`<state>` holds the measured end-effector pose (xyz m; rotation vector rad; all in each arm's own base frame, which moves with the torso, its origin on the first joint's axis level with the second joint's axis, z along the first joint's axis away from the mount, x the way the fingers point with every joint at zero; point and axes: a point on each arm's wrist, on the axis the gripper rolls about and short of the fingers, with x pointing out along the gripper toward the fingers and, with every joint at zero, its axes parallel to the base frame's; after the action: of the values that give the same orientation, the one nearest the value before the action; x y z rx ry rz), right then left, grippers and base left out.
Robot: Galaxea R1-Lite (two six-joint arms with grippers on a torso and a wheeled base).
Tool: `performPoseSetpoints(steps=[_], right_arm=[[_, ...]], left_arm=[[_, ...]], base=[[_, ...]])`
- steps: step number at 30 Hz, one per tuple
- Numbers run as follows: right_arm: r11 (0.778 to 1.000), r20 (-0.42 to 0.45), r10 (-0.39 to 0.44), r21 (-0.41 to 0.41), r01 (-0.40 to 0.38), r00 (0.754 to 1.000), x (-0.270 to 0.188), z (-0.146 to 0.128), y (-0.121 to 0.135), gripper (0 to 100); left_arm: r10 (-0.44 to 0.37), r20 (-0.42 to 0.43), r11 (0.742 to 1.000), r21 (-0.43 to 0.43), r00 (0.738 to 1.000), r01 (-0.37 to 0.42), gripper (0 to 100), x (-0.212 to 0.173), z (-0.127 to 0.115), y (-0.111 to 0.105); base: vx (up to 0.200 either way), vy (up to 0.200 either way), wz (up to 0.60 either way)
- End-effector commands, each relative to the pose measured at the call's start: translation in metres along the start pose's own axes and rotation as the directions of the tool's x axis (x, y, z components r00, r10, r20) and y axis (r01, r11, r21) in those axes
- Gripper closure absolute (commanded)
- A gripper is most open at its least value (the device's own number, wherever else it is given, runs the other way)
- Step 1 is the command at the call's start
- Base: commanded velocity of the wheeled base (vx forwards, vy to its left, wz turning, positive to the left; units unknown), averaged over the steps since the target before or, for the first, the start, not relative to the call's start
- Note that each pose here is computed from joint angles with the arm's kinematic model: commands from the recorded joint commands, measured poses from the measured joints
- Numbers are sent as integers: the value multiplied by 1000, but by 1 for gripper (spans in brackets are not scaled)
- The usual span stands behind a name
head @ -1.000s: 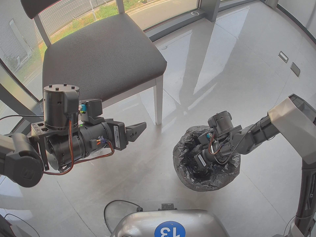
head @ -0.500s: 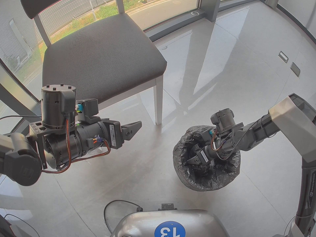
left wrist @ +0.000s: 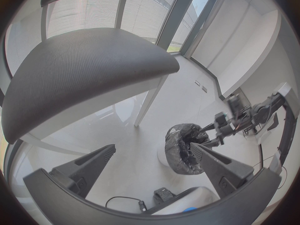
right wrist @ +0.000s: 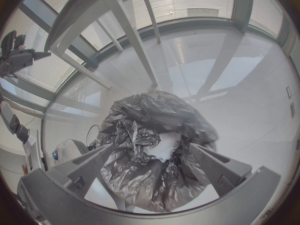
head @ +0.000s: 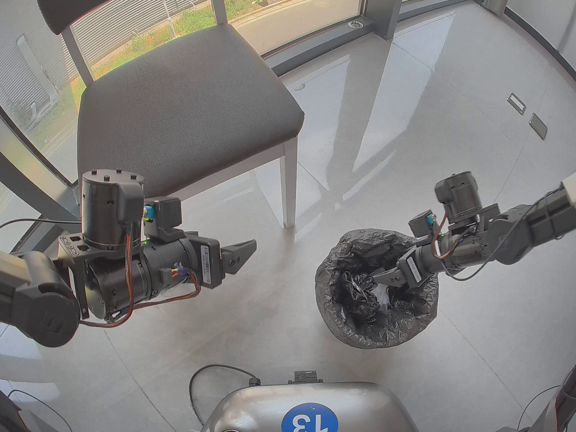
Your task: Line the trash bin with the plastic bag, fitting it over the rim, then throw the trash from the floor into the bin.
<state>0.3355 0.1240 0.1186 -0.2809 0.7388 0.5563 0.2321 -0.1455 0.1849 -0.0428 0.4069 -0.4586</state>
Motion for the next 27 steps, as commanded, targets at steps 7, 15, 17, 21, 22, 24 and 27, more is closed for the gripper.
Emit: performPoseSetpoints(steps=[7,15,17,21,22,24,27], right_arm=[[968,110,-239,108,227,965,-131,-44,-12,0],[906,240,-411,212,366,880,-218,-104,9,0],[904,275,-417,221,365,866,-230,-122,23,0],[897,350,-428,277,344,834,-247,-153,47,0],[894,363,-433,294,339,825,-250,-161,52,0],[889,386,-438,322,327,812,-254,-174,61,0],[885,429,-443,346,311,787,-259,-193,72,0]], left_arm=[[168,-49,982,101,985,-162,0,-10,-21,14],[389,49,913,112,920,-392,0,-88,-4,19],[400,56,906,127,915,-404,0,-119,-7,14],[428,64,885,170,901,-433,0,-174,-20,15],[459,77,867,178,885,-465,0,-187,-23,17],[509,103,836,176,855,-519,0,-207,-26,21],[550,124,811,158,826,-563,0,-232,-30,29]], base=[[0,0,0],[0,0,0],[0,0,0],[0,0,0],[0,0,0],[0,0,0],[0,0,0]])
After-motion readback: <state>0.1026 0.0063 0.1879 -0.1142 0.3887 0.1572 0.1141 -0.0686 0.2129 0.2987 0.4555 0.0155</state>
